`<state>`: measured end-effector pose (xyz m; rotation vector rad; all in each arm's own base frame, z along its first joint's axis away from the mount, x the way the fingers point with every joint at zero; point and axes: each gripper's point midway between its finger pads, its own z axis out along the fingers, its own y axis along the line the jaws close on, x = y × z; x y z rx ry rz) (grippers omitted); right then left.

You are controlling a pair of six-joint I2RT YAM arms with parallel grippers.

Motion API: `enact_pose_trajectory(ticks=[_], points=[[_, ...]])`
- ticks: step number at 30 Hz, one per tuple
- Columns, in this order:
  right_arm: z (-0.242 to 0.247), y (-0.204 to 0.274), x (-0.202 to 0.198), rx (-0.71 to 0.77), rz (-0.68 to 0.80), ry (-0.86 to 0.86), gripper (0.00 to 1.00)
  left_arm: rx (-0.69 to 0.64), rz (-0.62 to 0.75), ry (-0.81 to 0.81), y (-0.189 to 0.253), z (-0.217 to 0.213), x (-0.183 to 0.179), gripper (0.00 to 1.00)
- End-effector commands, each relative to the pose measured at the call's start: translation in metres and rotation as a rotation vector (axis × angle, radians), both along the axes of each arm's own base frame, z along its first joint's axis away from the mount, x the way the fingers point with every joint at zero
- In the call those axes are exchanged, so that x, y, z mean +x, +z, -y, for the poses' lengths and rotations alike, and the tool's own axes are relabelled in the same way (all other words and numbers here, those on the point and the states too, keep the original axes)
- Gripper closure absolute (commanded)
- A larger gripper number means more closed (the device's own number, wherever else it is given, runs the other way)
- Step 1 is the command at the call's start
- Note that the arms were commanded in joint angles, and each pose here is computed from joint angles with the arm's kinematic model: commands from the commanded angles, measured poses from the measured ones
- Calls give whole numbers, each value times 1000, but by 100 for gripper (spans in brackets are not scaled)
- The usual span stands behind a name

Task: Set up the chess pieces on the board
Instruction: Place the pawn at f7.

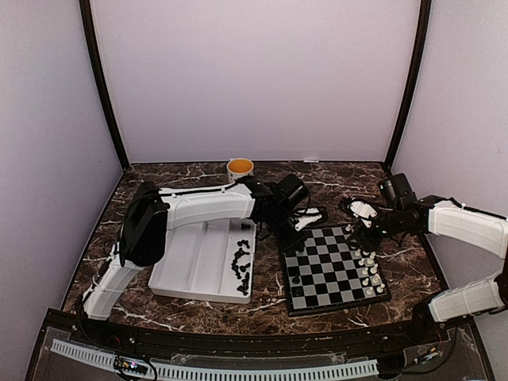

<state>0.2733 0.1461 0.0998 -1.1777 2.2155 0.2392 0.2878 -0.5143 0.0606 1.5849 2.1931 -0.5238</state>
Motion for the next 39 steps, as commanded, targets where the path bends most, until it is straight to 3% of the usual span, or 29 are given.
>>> enact_pose_trajectory(ticks=[1, 9, 19, 29, 39], points=[[1, 7, 4, 9, 30, -10, 45, 14, -7, -10, 2, 0, -5, 94], [1, 7, 4, 10, 30, -9, 45, 34, -24, -16, -5, 0, -9, 92], [1, 7, 3, 9, 31, -9, 45, 37, -21, -10, 1, 1, -9, 81], [1, 7, 3, 10, 27, -8, 45, -2, 39, 4, 43, -2, -4, 75], [0, 7, 3, 14, 23, -5, 45, 93, 103, -12, 84, -66, -21, 72]])
